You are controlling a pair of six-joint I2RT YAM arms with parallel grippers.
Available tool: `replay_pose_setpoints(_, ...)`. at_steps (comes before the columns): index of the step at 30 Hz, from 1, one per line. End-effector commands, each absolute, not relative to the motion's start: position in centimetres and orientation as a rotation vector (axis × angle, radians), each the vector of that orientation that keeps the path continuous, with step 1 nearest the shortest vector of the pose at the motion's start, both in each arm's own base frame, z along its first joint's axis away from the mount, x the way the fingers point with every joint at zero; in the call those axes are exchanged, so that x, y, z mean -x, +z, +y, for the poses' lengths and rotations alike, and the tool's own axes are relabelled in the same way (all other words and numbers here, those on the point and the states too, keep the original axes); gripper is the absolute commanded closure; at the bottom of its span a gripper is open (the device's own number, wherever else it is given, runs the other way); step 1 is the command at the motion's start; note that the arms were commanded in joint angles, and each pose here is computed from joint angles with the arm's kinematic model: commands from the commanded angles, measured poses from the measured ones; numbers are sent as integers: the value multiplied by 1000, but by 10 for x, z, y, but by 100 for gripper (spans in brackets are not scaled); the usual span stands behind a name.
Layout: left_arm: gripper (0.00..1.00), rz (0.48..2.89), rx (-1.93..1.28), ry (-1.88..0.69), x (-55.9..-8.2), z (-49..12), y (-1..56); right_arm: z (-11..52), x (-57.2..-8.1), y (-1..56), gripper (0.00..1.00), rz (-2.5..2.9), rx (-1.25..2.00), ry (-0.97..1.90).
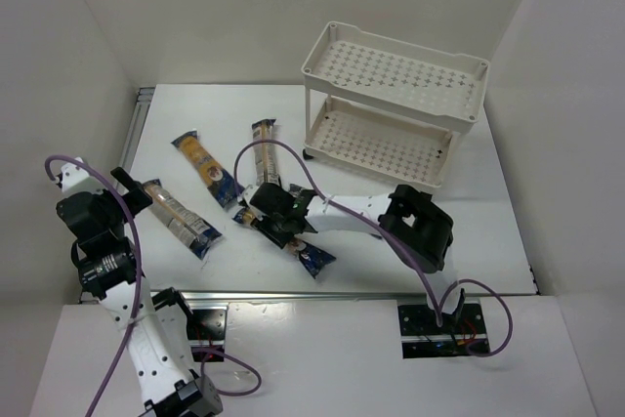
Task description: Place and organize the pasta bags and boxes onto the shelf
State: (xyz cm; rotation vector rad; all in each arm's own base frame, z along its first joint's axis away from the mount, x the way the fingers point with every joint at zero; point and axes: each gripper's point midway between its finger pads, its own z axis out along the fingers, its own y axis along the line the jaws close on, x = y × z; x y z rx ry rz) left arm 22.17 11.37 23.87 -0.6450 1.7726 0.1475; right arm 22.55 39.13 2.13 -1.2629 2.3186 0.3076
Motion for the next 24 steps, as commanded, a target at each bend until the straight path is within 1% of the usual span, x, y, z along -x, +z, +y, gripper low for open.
replay_pose_setpoints(1,0,1714,637,125,-226,113,251,381,-226,28,100,2262,1309,263)
replay_pose_setpoints(3,0,1714,637,125,-226,113,251,384,-223,63,100,2184,1359,316)
replay_pose_setpoints(4,0,1714,637,125,-226,113,251,393,-224,100,100,2076,1402,345)
replay_pose_setpoints(7,0,1714,637,125,-226,113,251,377,-233,145,100,1976,1483,233)
replay_pose_setpoints(10,0,1714,637,125,-226,113,251,360,-240,170,100,1934,1517,119)
replay_pose_setpoints(13,0,1714,637,125,-226,113,251,328,-255,187,100,1913,1529,-109)
replay_pose_setpoints(14,0,1714,637,125,-226,113,251,310,-271,205,100,1871,1475,-275)
replay_pose_setpoints(17,0,1714,637,125,-226,113,251,275,-299,225,100,1789,1360,-490)
replay_pose_setpoints(18,0,1714,637,125,-226,113,251,247,-313,241,100,1763,1312,-609)
replay_pose_setpoints(20,0,1714,637,125,-226,113,251,227,-335,250,100,1750,1221,-696)
replay_pose_setpoints(21,0,1715,631,117,-227,112,251,198,-352,249,100,1769,1196,-779)
replay_pose_setpoints(23,0,1712,639,123,-226,114,251,183,-376,260,100,1735,1090,-805)
replay_pose_setpoints(24,0,1720,643,121,-227,115,249,176,-382,251,100,1732,1107,-814)
